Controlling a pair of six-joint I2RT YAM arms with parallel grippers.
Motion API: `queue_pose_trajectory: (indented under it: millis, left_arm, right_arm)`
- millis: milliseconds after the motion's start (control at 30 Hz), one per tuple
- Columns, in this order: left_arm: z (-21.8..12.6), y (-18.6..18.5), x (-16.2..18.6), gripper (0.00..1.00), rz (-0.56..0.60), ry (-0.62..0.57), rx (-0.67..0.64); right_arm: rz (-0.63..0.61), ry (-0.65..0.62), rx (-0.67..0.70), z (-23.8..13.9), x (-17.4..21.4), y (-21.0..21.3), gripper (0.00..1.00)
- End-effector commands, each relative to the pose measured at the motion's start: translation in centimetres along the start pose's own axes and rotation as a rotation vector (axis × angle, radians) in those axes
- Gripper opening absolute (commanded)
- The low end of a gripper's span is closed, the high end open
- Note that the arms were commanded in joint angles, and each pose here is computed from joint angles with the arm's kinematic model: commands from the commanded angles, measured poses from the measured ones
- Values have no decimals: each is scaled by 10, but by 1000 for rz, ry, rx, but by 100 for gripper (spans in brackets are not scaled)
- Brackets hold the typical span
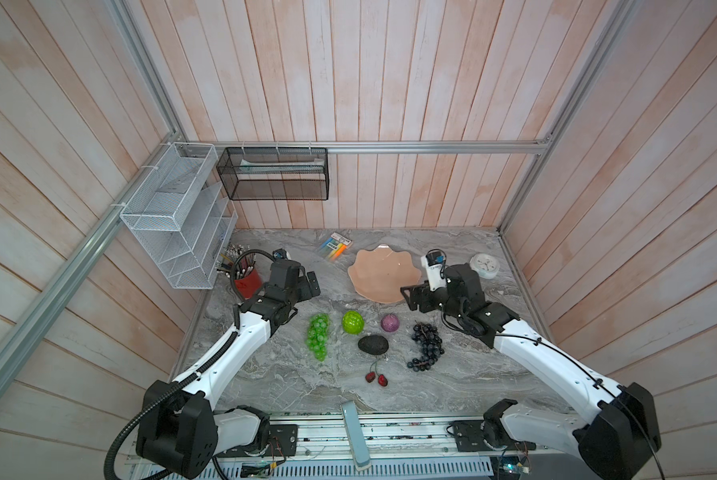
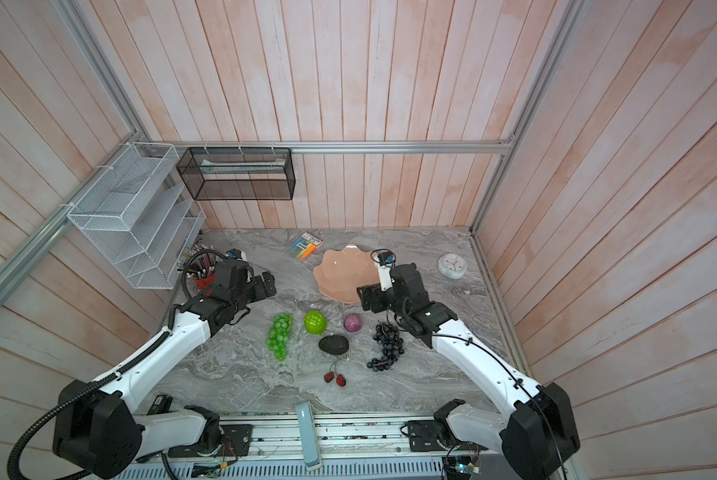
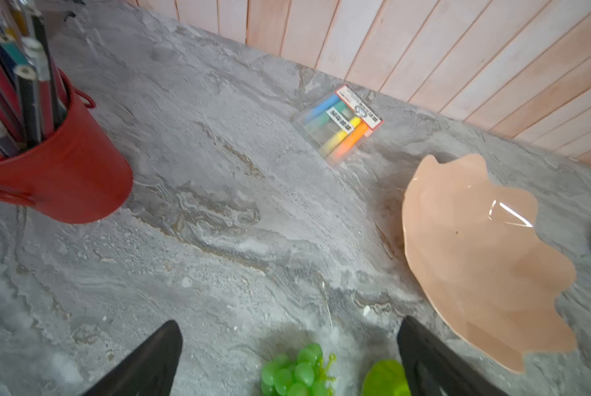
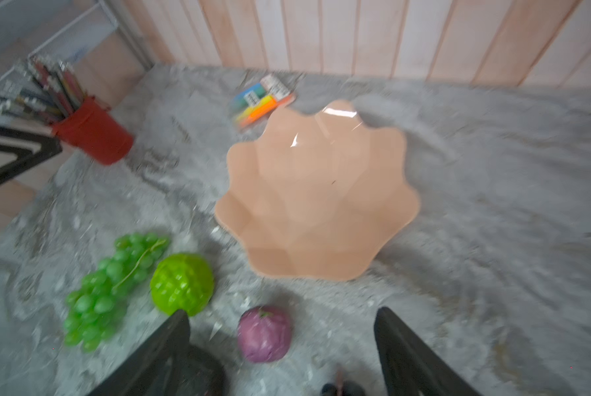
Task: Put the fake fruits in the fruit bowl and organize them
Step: 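Reach the right gripper to the purple fruit while the left arm moves toward the fruits, then grasp the purple fruit with the right gripper and lower it into the peach bowl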
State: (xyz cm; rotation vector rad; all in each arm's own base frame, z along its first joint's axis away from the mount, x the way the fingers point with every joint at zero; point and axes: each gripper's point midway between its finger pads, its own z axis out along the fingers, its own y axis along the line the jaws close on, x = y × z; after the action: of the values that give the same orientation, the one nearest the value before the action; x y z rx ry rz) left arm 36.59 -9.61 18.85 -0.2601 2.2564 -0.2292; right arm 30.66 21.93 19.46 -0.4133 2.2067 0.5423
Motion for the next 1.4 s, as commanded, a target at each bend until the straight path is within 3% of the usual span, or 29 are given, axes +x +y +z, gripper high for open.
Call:
queue_pose_trajectory:
  millis: [0, 367, 700, 1100, 1367]
  left_arm:
    - [-16, -5, 0, 100, -50, 29, 28]
    - [-19, -5, -16, 100, -37, -58, 30]
    - [-16, -3, -10, 100, -45, -44, 33]
    - [-20, 5, -14, 100, -70, -62, 30]
    - [-25, 9, -21, 100, -82, -82, 22]
  right_arm:
    - [48, 209, -19, 15, 55, 7, 87]
    - [-65, 385, 29, 76, 95, 6, 89]
    - [-104, 435, 47, 113, 102, -2, 79]
    - [-119, 466, 47, 117, 115, -5, 56]
    - [-90, 358, -1, 71, 60, 11, 49]
